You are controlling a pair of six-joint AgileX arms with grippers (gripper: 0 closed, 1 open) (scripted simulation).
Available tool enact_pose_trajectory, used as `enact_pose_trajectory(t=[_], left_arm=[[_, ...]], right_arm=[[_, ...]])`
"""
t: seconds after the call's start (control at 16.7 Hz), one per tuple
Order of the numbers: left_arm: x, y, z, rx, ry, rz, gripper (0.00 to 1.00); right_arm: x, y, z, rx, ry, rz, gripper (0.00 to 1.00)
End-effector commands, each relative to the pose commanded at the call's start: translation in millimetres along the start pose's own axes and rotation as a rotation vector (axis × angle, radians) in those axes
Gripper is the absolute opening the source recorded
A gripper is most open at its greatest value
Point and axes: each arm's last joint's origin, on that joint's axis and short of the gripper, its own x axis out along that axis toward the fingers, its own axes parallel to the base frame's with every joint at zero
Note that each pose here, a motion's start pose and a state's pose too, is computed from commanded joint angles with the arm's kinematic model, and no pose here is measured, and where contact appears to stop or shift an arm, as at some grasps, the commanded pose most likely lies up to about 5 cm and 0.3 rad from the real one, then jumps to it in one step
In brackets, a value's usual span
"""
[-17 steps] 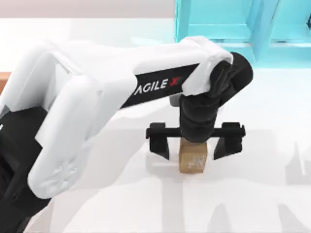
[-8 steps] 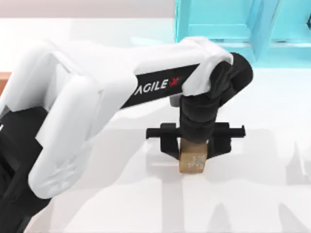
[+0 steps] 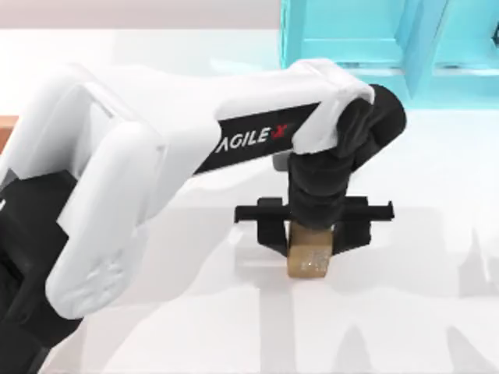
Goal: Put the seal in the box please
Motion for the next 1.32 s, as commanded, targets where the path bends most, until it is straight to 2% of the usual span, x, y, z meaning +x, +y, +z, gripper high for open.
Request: enact_pose_trajectory(t=[0.3, 0.48, 0.66, 0.9, 1.2, 1.32], left_arm=[[-6.9, -4.0, -3.1, 0.023, -0.001, -0.009, 0.0], [-31.4, -12.3, -5.9, 0.052, -0.001, -0.015, 0.0], [-61.9, -7.8, -2.3, 0.028, 0.016, 0.011, 0.0], [-99.2, 0.1, 0.0, 0.002, 0.0, -0.001, 0.0], [-99.1, -0.7, -0.8, 0.008, 0.001, 0.0, 0.0], [-100.9, 11.2, 7.4, 0.009, 0.003, 0.002, 0.0]], right_arm=[[0.0, 0.0, 0.0, 0.0, 0.0, 0.0, 1.0], [0.0, 0.0, 0.0, 0.0, 0.0, 0.0, 1.0], [0.0, 0.0, 0.0, 0.0, 0.0, 0.0, 1.0], [0.0, 0.0, 0.0, 0.0, 0.0, 0.0, 1.0], [0.0, 0.0, 0.0, 0.0, 0.0, 0.0, 1.0], [0.0, 0.0, 0.0, 0.0, 0.0, 0.0, 1.0]])
